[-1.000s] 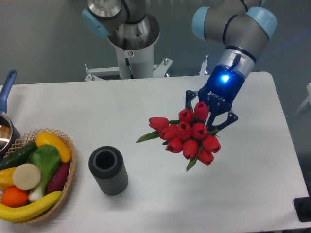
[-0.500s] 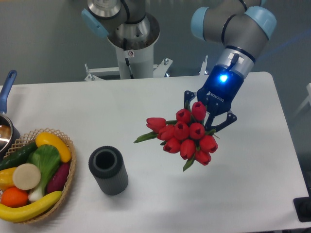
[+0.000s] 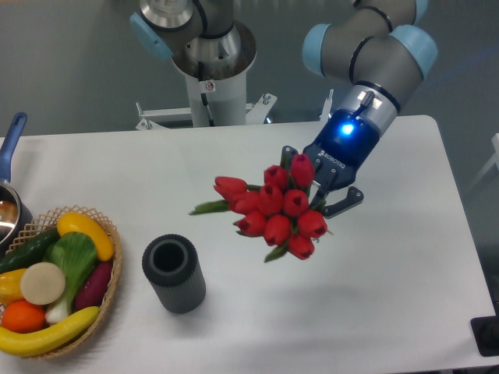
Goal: Insert the flowers into the vase
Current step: 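Carry the tulip bunch over the grey vase, stems pointing down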
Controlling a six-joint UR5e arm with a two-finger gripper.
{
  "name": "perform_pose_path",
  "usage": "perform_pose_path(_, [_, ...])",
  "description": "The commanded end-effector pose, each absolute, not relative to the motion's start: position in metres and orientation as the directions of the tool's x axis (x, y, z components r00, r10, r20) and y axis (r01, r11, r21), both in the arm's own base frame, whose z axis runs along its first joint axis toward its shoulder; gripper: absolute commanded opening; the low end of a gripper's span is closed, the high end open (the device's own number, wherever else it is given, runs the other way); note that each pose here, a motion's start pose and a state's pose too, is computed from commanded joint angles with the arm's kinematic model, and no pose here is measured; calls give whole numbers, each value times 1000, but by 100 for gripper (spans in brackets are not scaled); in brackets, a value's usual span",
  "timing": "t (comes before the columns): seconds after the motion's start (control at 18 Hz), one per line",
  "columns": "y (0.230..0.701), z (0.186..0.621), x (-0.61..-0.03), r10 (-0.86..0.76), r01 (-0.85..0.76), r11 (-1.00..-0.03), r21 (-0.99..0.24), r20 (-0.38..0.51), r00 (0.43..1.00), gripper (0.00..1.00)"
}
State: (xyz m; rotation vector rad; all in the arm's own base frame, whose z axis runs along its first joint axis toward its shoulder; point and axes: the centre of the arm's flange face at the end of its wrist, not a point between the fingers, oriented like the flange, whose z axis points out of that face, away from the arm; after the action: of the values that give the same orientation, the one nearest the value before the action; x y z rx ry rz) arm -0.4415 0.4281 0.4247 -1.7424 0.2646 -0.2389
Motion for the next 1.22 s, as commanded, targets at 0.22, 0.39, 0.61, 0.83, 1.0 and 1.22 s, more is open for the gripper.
perform_pose_path(0.22, [445,426,-418,-369,-17,-126,-992,31,929,34])
perform_pose_path(0.39, [460,428,-399,-406,-19,-119,-993,31,913,34])
perform_pose_path(0.61, [465,437,-376,-456,16,-55,-998,40,889,34])
perform_pose_path(0.83, [469,448,-360,-494,34,-3,-999,31,869,34])
perform_pose_path(1.0, [472,452,-353,-514,44,24,-999,26,857,34])
perform_pose_path(1.22, [484,456,-344,-537,35,27,-999,15,843,34])
